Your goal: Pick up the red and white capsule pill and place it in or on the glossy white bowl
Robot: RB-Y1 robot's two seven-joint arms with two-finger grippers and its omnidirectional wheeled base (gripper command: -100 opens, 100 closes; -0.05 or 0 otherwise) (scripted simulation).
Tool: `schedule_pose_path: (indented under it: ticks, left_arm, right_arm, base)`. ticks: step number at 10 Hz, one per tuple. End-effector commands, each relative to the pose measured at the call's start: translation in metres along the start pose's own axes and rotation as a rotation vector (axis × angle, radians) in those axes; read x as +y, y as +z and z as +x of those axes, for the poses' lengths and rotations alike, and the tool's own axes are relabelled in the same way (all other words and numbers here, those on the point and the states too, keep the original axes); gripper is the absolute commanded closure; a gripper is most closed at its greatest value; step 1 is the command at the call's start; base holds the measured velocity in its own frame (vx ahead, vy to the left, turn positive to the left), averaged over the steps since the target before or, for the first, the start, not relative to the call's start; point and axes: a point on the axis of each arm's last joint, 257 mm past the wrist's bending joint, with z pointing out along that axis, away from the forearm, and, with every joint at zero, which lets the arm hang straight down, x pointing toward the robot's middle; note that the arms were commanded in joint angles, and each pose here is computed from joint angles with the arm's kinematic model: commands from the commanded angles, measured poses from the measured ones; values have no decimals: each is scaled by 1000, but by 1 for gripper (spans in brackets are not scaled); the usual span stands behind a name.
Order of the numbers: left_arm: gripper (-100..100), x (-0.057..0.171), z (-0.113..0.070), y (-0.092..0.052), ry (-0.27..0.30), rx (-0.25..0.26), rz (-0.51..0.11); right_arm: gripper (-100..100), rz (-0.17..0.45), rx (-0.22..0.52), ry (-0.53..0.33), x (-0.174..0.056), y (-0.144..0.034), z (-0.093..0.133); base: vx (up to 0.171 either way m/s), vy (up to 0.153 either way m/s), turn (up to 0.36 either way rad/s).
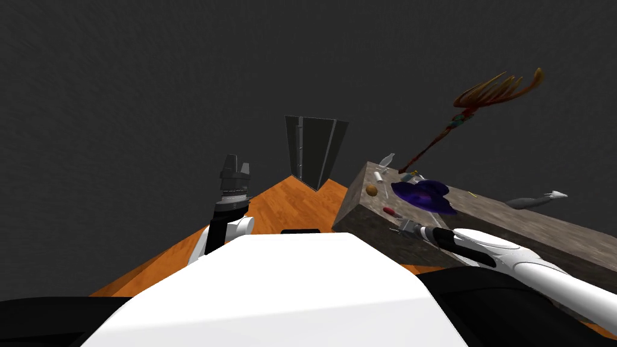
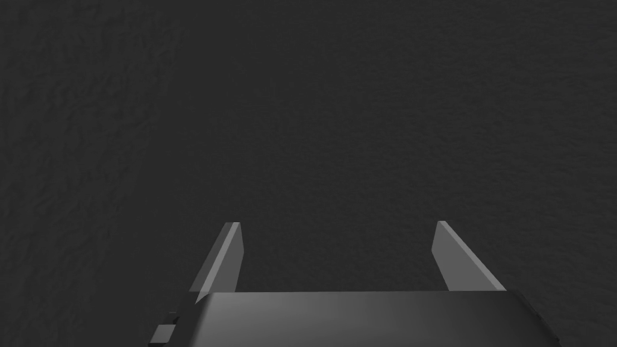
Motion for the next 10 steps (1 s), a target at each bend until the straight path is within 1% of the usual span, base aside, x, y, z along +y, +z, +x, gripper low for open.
schedule_pose_path:
  ticks: [1, 2, 3, 4, 5, 8, 9, 10]
  left_arm:
    - [0, 0, 0, 0, 0, 0, 0]
    - [0, 0, 0, 0, 0, 0, 0]
    - [0, 0, 0, 0, 0, 0, 0]
    - [0, 0, 0, 0, 0, 0, 0]
    - [0, 0, 0, 0, 0, 0, 0]
    - [0, 0, 0, 0, 0, 0, 0]
    - [0, 0, 0, 0, 0, 0, 0]
    - [0, 0, 0, 0, 0, 0, 0]
  right_arm:
    - [-100, 7, 81, -41, -13, -18, 26]
    - [-100, 7, 81, -41, -13, -18, 26]
    - [-100, 0, 170, -64, -21, -38, 56]
    - [-100, 0, 170, -64, -21, -38, 56]
    - [-100, -10, 207, -66, -19, -46, 71]
    - [-100, -60, 288, -43, 3, -60, 109]
    - [-100, -60, 288, -43, 3, -60, 109]
    - [-100, -110, 331, -7, 31, -66, 134]
  base:
    - [166, 19, 79]
    - [141, 7, 36]
    - [193, -26, 126]
    - [193, -45, 68]
    - [159, -36, 45]
    - [193, -46, 42]
    - [120, -46, 18]
    - [158, -61, 3]
